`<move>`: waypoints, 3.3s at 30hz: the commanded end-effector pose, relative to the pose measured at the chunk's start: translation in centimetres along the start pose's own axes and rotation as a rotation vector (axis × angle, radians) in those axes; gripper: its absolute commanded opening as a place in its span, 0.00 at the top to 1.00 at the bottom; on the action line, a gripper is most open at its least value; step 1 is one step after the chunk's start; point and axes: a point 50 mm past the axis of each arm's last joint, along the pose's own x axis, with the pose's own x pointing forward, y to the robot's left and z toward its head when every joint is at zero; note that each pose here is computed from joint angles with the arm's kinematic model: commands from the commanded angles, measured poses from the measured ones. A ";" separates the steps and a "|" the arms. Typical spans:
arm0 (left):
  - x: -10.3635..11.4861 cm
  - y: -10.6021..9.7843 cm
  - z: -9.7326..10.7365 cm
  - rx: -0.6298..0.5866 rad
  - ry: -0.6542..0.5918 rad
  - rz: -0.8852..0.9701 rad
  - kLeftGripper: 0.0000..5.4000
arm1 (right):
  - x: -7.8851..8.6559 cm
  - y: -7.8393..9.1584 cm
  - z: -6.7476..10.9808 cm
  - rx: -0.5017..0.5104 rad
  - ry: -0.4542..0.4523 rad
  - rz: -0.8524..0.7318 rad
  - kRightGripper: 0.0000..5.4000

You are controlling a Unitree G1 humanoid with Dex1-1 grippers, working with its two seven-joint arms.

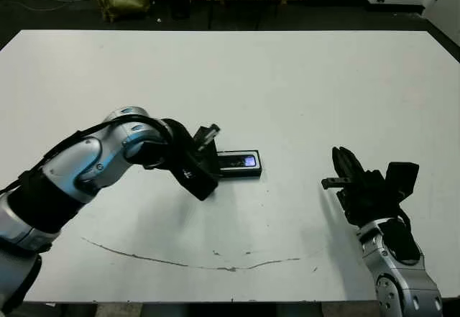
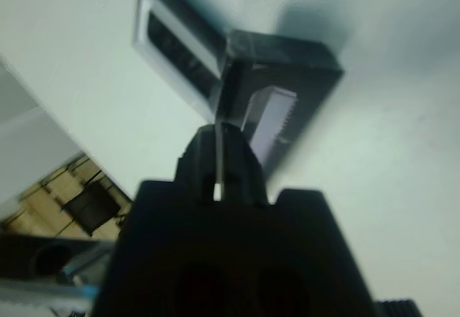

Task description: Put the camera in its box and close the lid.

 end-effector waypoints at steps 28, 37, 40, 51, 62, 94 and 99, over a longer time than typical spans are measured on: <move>0.9 -0.8 -0.2 -0.033 -0.014 -0.037 1.00 | -0.3 0.2 -0.5 -0.011 0.045 -0.015 1.00; 2.3 -4.0 -2.3 -0.112 0.068 -0.200 1.00 | -0.3 0.1 -0.6 -0.008 0.038 -0.012 1.00; 2.4 -4.8 -3.3 -0.124 0.098 -0.228 1.00 | -0.3 0.1 -0.6 -0.015 0.042 -0.009 1.00; 2.7 -5.9 -5.2 -0.185 0.175 -0.254 1.00 | -0.3 0.3 -0.6 -0.024 0.054 -0.017 1.00; -0.7 -4.1 -7.4 -0.365 0.161 0.117 1.00 | -0.4 0.4 -0.6 -0.010 0.050 -0.018 1.00; -1.7 -10.8 5.5 -2.255 -0.002 0.835 0.13 | -0.4 2.2 -2.3 0.049 0.028 -0.003 1.00; -1.1 -9.2 6.6 -2.342 -0.147 0.789 0.00 | -0.5 2.0 -2.4 0.046 0.028 -0.005 1.00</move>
